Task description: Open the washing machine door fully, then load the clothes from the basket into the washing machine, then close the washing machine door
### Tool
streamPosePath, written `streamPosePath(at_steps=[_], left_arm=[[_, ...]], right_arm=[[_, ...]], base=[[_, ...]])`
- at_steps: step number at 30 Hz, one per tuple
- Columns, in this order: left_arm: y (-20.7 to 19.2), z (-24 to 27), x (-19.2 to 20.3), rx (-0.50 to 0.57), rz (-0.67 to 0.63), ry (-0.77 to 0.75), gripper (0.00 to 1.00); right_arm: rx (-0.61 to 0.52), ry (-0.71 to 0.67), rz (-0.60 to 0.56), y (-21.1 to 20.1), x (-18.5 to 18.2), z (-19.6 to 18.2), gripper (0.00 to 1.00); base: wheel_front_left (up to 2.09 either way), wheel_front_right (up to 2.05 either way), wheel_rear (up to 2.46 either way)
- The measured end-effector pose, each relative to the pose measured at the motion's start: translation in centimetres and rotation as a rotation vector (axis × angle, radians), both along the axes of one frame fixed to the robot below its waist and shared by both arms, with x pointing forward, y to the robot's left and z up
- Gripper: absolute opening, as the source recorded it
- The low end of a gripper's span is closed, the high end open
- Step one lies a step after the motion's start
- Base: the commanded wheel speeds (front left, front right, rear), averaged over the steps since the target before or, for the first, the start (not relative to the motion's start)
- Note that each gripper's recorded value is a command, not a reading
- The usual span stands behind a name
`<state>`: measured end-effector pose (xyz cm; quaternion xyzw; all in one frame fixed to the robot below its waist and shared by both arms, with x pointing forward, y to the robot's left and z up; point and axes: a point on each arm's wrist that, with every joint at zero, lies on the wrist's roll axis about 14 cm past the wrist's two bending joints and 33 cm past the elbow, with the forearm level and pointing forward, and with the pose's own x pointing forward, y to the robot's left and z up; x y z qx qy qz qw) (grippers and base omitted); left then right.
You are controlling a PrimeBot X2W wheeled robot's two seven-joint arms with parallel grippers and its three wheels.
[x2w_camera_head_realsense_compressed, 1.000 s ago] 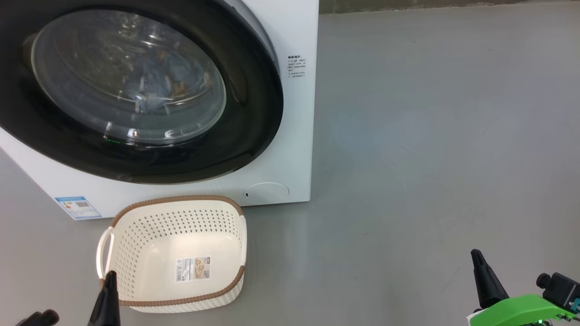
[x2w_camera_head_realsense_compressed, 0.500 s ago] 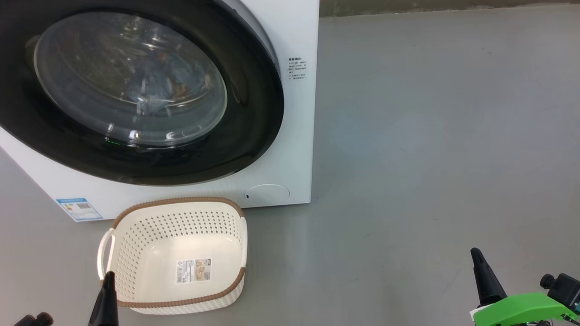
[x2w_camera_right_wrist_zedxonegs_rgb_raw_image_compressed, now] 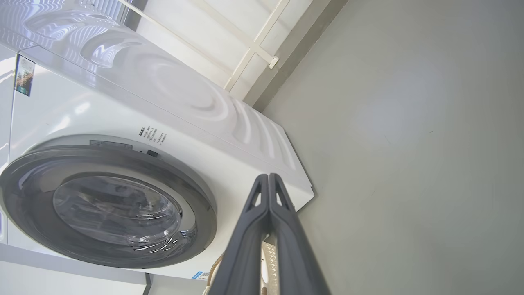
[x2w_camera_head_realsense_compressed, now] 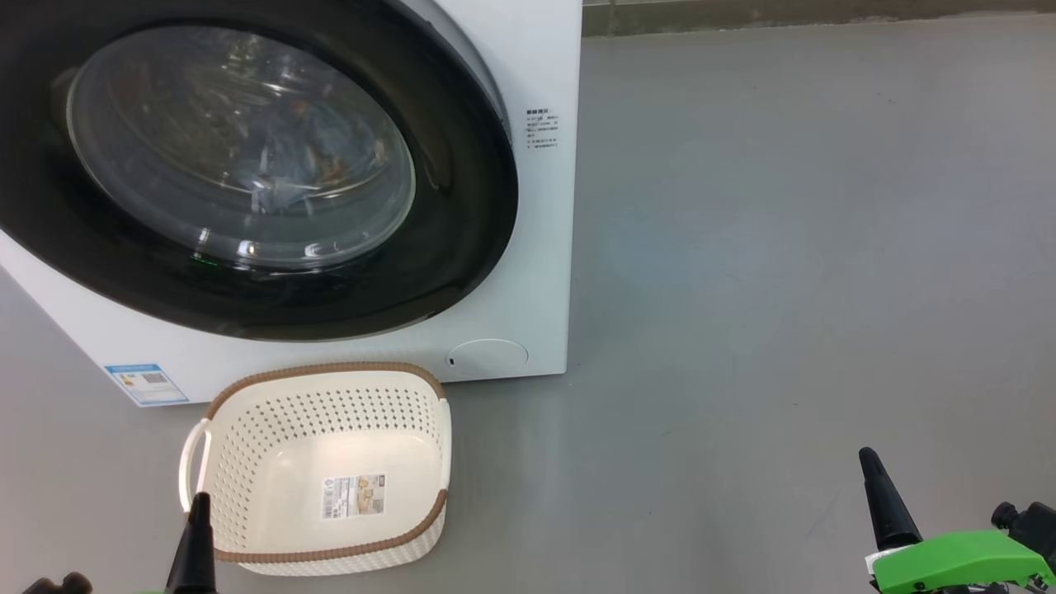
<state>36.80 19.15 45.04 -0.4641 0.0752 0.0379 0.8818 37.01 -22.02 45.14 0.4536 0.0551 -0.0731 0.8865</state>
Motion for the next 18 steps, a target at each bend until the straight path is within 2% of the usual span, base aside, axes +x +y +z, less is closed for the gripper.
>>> streamPosePath(at_steps=[18], left_arm=[[0.03, 0.51, 0.09, -0.176, 0.026, -0.005, 0.00]], right_arm=[[0.180, -0.023, -0.015, 0.38, 0.15, 0.64, 0.00]], base=[[0.00, 0.00, 0.00]])
